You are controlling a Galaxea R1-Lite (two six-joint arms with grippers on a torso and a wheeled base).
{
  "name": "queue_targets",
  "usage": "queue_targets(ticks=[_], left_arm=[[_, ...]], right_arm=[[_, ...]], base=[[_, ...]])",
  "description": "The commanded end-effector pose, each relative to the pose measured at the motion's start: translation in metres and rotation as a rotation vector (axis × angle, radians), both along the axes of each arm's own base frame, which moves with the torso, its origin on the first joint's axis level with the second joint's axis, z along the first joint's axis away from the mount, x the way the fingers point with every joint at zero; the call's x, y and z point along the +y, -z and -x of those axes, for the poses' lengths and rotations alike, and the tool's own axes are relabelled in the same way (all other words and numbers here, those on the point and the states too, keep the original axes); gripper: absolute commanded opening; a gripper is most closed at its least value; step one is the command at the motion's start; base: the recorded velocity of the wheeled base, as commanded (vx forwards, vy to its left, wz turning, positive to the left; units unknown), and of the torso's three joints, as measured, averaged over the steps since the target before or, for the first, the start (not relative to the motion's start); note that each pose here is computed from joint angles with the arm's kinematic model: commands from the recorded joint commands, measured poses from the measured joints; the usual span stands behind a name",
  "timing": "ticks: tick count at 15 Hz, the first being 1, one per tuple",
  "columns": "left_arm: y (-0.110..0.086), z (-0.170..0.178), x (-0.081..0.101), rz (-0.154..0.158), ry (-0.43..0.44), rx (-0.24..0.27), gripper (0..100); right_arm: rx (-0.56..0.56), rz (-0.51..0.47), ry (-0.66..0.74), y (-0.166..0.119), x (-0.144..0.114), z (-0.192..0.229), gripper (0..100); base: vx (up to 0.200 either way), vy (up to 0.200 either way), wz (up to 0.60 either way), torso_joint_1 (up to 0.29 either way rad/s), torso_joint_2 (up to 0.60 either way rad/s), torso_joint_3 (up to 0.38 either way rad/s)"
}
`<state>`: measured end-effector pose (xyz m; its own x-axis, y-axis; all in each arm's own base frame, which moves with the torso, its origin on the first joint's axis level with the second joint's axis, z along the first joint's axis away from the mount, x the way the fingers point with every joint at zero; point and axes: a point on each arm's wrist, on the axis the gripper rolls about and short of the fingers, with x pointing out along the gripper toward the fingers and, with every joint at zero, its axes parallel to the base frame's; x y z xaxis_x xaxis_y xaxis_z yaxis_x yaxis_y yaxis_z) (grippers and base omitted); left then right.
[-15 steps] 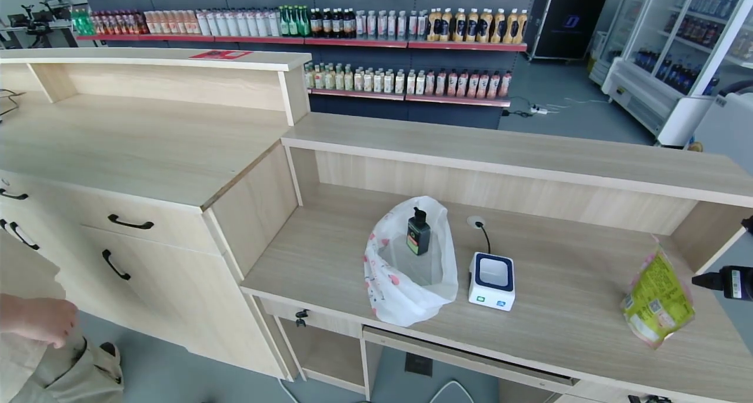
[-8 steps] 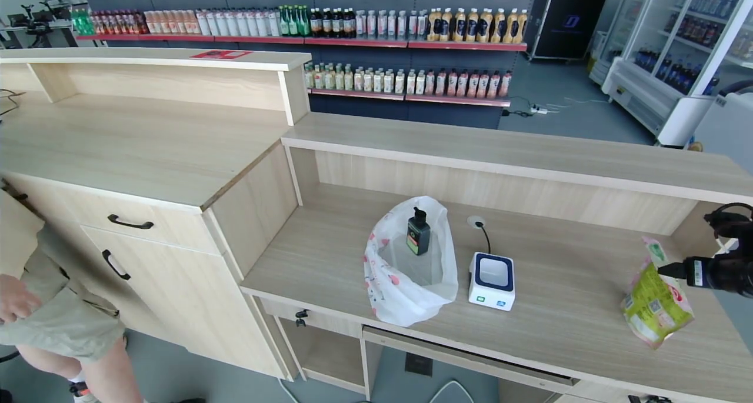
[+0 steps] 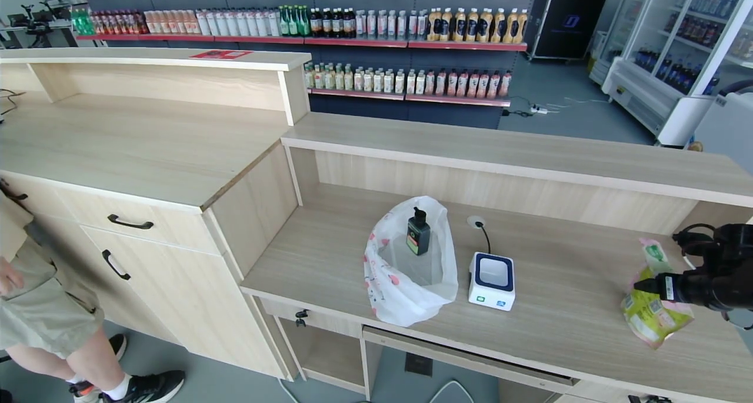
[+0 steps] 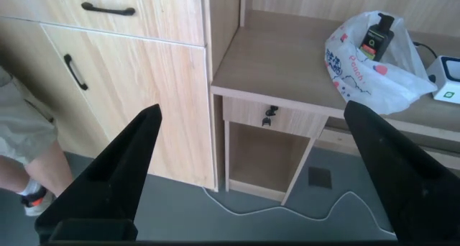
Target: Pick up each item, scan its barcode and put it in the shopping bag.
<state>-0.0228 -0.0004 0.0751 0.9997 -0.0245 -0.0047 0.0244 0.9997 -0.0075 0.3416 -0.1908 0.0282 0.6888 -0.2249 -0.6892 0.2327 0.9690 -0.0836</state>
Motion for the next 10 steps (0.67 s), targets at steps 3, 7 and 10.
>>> queue_targets(ticks=[3,7,10], left_arm=[[0.0,0.0,0.0,0.0,0.0,0.001,100],[0.0,0.0,0.0,0.0,0.0,0.001,100],[0.0,0.0,0.0,0.0,-0.001,0.001,100]], right_arm=[[0.055,-0.032,-0.006,0.037,-0.002,-0.007,100],[0.024,-0.022,-0.014,0.05,0.0,-0.015,100],[-0.006,-0.006,-0.031,0.051,0.005,-0.019,0]], base=[[0.0,0.0,0.0,0.0,0.0,0.0],[0.0,0.0,0.0,0.0,0.0,0.0],[0.0,0.0,0.0,0.0,0.0,0.0]])
